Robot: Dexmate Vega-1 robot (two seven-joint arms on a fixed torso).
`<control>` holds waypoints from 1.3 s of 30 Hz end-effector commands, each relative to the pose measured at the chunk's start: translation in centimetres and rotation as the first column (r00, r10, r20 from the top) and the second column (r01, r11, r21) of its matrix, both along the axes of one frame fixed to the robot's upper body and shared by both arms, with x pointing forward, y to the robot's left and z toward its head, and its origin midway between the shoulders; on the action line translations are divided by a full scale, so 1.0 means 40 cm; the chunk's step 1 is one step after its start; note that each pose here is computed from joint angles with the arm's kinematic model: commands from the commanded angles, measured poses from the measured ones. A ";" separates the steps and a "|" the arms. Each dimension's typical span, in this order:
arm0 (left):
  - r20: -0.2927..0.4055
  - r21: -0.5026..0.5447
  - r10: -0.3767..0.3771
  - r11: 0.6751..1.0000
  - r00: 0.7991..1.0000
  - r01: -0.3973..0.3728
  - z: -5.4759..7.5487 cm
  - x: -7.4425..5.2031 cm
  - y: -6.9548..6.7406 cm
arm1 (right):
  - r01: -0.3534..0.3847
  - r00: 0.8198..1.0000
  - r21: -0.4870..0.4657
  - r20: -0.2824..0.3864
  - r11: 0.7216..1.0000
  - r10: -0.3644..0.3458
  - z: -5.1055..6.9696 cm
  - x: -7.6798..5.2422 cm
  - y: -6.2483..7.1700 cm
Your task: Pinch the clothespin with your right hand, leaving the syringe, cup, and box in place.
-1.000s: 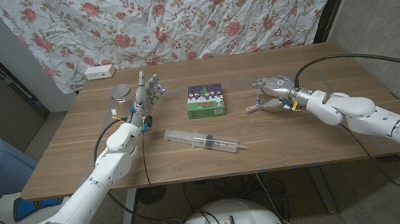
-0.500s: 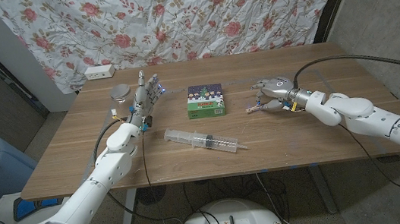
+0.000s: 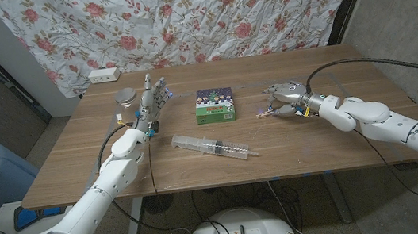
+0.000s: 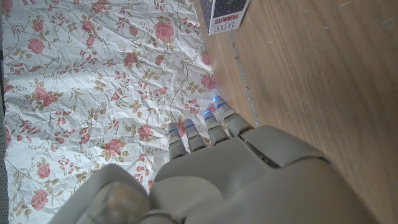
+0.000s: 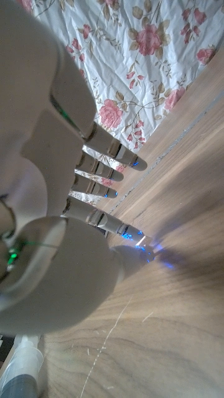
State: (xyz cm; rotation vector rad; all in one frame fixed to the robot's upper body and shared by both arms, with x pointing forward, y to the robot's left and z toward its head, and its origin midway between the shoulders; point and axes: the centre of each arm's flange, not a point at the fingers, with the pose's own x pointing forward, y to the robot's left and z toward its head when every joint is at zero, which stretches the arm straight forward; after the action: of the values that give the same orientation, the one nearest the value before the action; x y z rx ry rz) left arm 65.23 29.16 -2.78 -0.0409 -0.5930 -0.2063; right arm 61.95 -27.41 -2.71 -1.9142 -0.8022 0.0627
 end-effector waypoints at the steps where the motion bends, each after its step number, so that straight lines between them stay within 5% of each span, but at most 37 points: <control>1: 0.000 0.000 0.000 1.000 1.000 0.000 0.001 -0.001 0.000 | 0.013 1.000 0.000 -0.021 1.000 -0.013 0.005 0.000 -0.005; 27: 0.000 0.000 0.000 1.000 1.000 0.000 0.000 0.000 -0.001 | 0.006 0.996 0.030 -0.089 1.000 -0.004 0.037 -0.008 -0.037; 33: 0.000 0.000 0.000 1.000 1.000 0.000 0.000 0.000 -0.001 | -0.039 0.992 0.143 -0.113 0.989 0.055 0.038 -0.007 -0.060; 39: 0.000 0.000 0.000 1.000 1.000 0.000 0.000 0.000 0.000 | -0.091 0.982 0.338 -0.126 0.937 0.141 0.033 -0.003 -0.091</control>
State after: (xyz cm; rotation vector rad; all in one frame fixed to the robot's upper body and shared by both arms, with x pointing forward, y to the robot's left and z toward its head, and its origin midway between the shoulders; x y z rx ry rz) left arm 65.23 29.14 -2.78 -0.0410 -0.5930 -0.2063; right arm 61.70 -29.40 -1.24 -1.7899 -0.7470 0.1359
